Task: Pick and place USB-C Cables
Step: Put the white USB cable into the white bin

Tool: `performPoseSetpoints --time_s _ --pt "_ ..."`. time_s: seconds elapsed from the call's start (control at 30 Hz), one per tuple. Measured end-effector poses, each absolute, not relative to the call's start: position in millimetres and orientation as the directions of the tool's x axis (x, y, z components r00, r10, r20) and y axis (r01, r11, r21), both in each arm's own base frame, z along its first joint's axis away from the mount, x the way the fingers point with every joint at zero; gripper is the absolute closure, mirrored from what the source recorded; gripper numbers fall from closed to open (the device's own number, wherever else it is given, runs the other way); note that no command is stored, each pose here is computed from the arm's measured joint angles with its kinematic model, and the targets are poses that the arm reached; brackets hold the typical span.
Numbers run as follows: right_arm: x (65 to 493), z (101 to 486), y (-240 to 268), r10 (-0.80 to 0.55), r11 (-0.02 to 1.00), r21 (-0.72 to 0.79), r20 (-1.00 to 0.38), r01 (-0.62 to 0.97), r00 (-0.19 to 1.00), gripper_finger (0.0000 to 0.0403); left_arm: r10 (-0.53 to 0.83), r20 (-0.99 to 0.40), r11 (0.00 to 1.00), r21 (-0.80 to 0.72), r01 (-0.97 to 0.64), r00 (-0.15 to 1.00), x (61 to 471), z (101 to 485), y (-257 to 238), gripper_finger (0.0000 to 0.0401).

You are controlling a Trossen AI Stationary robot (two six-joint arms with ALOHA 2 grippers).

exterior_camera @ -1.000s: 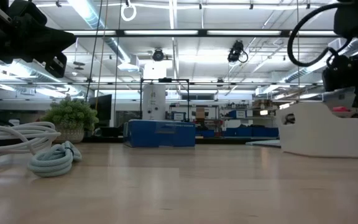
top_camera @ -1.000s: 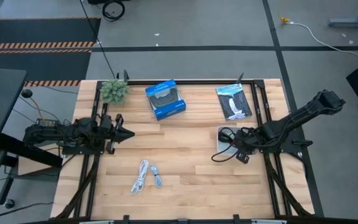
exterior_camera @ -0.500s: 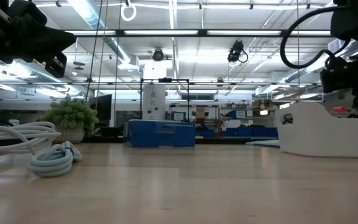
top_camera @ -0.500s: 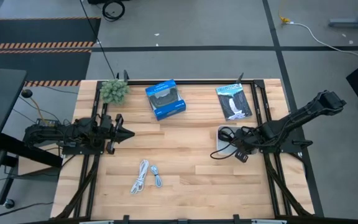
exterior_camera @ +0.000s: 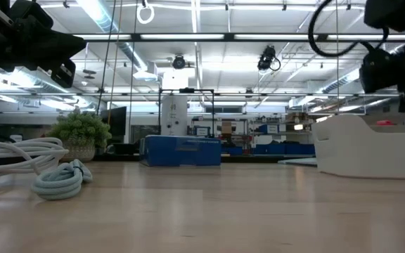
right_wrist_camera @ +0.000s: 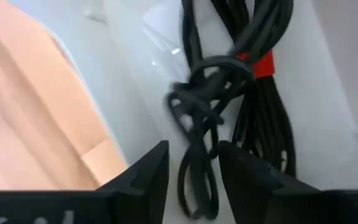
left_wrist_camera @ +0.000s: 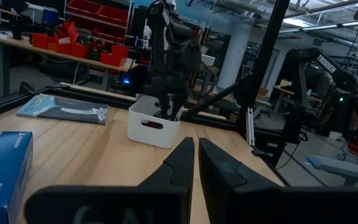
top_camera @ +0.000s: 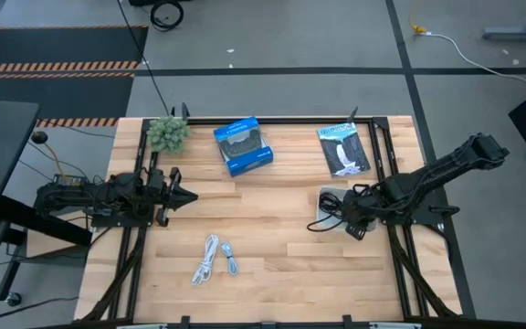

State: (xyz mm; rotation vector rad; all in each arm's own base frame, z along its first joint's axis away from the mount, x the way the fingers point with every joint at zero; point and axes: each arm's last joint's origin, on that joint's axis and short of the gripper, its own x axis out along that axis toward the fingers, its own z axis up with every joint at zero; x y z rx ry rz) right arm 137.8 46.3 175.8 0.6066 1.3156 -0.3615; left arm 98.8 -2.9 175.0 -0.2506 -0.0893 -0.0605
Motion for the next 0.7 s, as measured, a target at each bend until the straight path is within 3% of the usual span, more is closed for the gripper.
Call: performPoseSetpoints --time_s 0.33,0.53,0.7 --pt "143.8 243.6 41.5 -0.053 0.832 0.101 -0.965 0.546 0.259 0.0256 -0.049 0.096 0.967 -0.245 0.071 0.994 98.8 175.0 -2.9 0.0372" --pt "160.3 273.6 39.4 -0.243 0.891 0.007 -0.836 0.454 0.491 0.0256 -0.048 0.096 0.967 -0.245 0.071 0.994 98.8 175.0 -2.9 0.0372" --pt "173.3 286.0 39.8 -0.249 0.952 -0.057 -0.719 0.302 0.649 0.0256 -0.049 0.096 0.967 -0.245 0.071 0.994 98.8 175.0 -2.9 0.0372"
